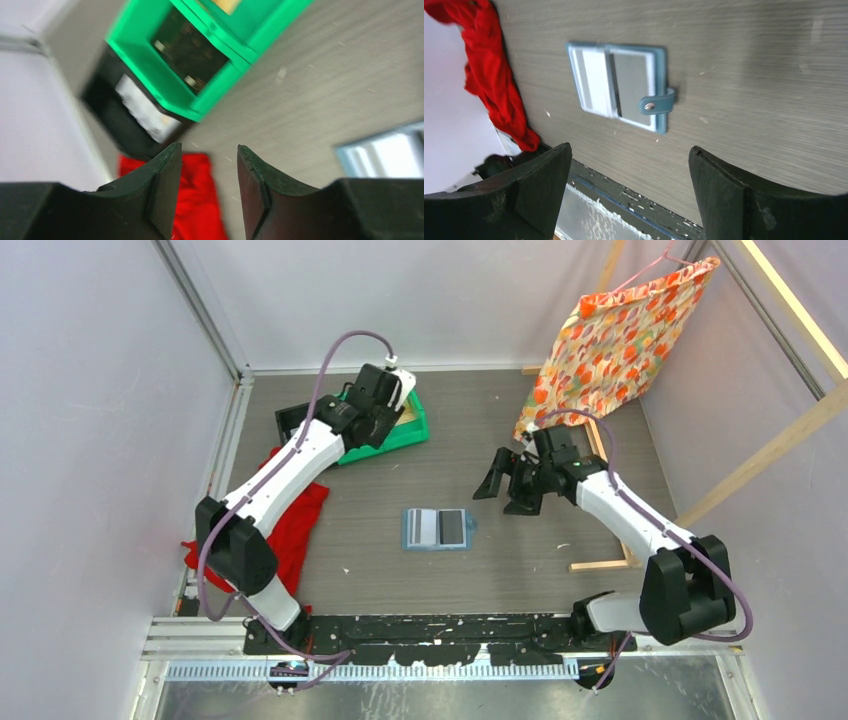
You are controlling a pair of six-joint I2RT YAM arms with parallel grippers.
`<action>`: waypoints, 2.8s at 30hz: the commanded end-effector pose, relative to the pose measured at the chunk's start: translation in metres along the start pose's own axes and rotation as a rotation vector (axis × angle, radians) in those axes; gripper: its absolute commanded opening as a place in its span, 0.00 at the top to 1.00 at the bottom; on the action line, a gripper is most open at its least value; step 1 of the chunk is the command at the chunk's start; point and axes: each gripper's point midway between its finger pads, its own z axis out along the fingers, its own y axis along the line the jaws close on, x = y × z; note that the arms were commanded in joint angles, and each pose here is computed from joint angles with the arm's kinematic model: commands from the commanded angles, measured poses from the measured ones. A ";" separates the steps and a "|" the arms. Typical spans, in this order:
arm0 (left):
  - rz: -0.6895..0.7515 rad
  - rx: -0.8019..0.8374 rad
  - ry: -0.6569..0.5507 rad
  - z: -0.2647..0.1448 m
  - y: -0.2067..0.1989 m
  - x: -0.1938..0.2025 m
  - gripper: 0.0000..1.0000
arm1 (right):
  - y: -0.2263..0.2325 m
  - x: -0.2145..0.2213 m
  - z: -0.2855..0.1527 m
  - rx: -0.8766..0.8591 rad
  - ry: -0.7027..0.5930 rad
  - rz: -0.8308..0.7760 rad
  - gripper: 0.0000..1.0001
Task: Take the credit cards out of the card holder
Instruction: Remove the credit card from the card holder.
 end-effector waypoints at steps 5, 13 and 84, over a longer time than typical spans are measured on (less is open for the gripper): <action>-0.698 0.408 0.216 -0.038 -0.117 0.085 0.56 | 0.047 0.031 0.031 -0.053 0.008 -0.091 0.12; -1.034 0.692 0.179 -0.051 -0.178 0.098 0.62 | 0.060 0.043 0.073 -0.070 0.065 -0.091 0.40; -1.151 0.917 0.312 0.025 -0.273 0.081 0.66 | -0.025 0.061 0.123 0.160 0.119 0.001 0.79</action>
